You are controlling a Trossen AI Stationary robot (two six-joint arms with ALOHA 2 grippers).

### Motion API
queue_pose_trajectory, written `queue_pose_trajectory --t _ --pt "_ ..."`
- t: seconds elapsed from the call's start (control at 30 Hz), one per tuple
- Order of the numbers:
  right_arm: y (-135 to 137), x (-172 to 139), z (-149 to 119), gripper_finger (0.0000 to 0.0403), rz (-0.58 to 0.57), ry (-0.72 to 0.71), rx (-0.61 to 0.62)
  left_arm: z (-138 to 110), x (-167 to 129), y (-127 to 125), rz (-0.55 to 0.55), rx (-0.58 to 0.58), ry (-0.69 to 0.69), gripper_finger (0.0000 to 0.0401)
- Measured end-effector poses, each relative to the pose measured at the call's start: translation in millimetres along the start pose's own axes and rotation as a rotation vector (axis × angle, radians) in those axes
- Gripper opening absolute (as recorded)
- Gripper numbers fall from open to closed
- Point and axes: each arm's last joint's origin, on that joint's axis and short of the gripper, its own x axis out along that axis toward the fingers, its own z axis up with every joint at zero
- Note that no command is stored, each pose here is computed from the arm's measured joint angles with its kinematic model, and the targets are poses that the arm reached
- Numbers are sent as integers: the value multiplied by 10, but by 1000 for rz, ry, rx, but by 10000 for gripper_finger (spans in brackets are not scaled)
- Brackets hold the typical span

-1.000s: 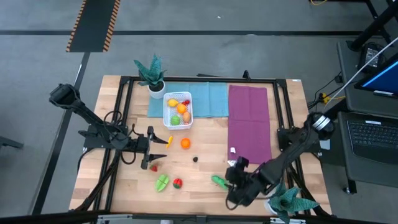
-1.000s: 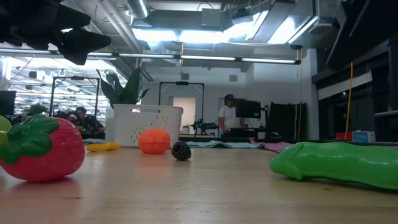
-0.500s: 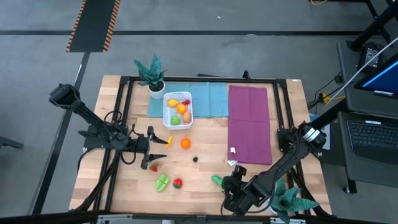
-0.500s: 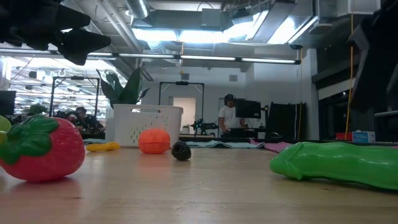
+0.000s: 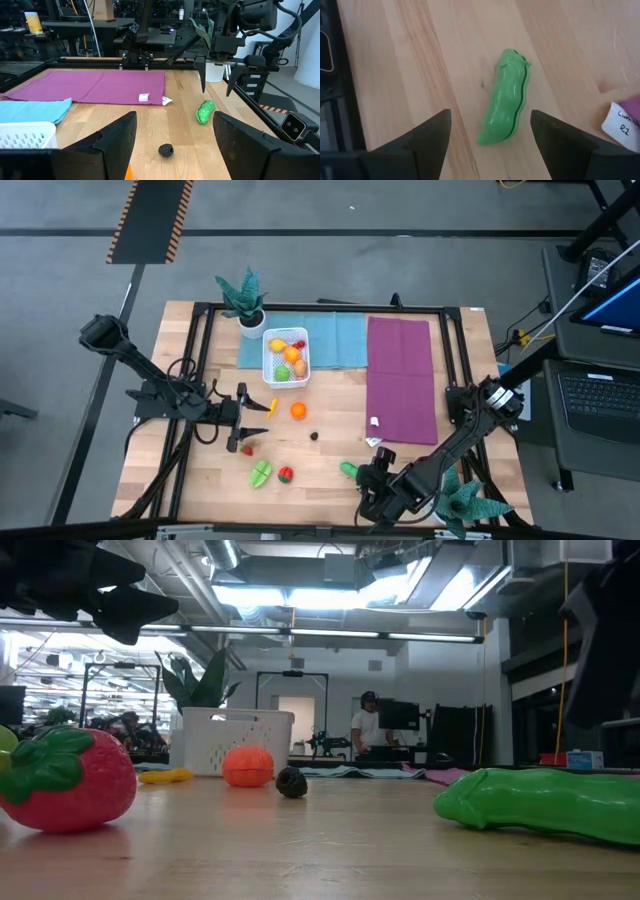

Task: Pick and placing Produce into tupperware
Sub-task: Put the green pea into the white basket

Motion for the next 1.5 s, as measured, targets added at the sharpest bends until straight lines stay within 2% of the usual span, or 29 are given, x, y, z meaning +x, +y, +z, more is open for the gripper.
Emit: queue_pose_trajectory --t 0.53,0.97,1.2,1.33,1.5 --pt "-107 94 117 275 -25 46 113 0 0 0 0 0 0 254" --pt "-112 478 18 275 -73 135 109 -7 0 1 1 4 7 254" --pt "-112 558 18 275 -65 165 115 -7 0 0 1 4 6 254" --pt "-112 563 15 259 -63 168 115 -7 0 0 0 4 6 254" --pt "-109 569 17 217 -59 167 118 -7 0 0 0 4 7 254"
